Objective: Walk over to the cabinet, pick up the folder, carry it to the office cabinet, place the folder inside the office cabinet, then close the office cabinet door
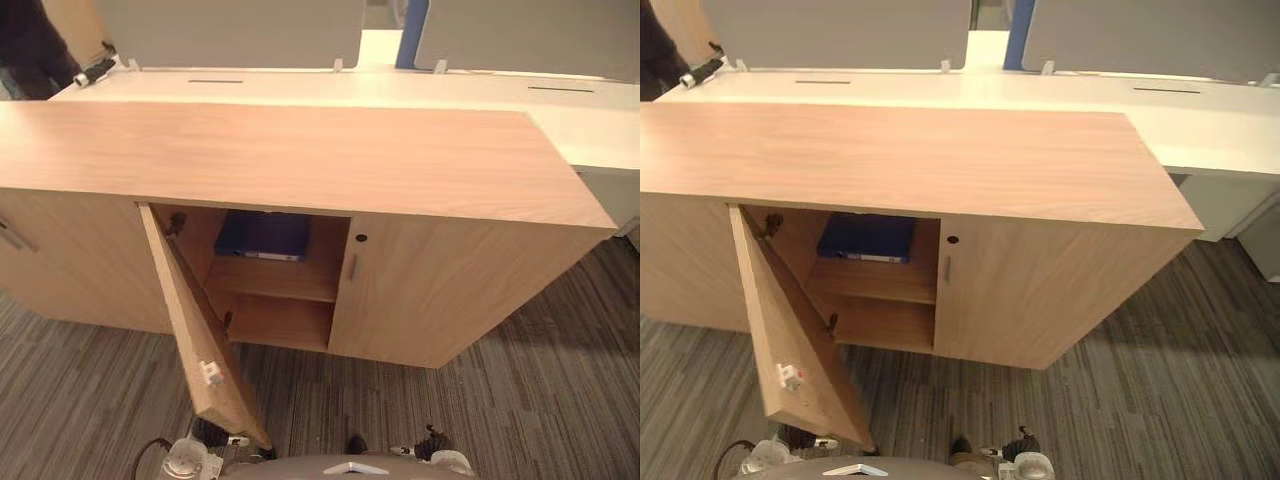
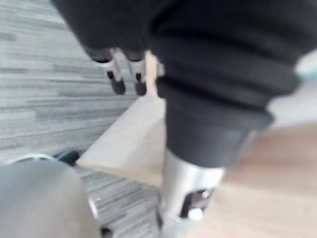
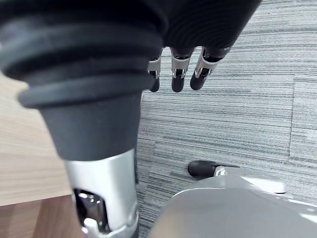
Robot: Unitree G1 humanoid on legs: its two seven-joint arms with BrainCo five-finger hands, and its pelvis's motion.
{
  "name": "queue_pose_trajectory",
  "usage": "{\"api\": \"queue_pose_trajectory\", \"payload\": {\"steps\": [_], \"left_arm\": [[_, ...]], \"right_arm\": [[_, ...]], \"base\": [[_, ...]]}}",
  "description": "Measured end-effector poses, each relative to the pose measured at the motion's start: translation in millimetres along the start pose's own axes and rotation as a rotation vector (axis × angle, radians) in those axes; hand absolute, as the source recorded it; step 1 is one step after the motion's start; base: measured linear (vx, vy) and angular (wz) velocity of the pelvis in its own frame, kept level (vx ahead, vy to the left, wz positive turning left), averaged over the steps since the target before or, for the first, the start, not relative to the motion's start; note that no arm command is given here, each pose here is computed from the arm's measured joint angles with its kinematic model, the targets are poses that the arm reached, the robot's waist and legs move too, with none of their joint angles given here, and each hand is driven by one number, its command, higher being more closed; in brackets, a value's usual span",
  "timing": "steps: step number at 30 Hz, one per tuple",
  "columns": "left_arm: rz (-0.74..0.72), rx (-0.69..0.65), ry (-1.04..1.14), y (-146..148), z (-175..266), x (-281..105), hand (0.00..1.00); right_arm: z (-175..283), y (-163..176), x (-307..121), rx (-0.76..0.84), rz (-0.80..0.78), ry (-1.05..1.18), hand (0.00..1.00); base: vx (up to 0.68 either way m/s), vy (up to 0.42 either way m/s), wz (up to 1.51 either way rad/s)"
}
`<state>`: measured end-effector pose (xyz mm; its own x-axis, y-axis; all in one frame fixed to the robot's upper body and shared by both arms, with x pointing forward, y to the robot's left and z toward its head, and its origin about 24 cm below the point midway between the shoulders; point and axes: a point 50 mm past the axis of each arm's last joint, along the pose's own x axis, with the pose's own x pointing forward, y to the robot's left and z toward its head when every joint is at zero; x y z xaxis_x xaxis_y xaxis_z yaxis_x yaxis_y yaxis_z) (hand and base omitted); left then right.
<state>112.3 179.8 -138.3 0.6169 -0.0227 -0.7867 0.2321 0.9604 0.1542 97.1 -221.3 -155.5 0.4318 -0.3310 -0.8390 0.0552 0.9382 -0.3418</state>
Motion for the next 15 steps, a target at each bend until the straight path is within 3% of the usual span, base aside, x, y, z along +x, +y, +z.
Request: {"api": "queue_pose_trajectory", "payload": {"steps": [8, 15], "left_arm": [[-0.222, 0.001, -0.192, -61, 50, 4, 0.0], [-0.24, -0.011, -0.258, -65, 73, 9, 0.0]], "right_arm": [[-3, 2, -1, 0.001, 0.006, 0.006, 0.0], [-2, 3, -1, -0.001, 0.008, 0.005, 0.0]], "base": [[0.0, 0.043, -0.12], [0.02, 0.002, -0.05]]}}
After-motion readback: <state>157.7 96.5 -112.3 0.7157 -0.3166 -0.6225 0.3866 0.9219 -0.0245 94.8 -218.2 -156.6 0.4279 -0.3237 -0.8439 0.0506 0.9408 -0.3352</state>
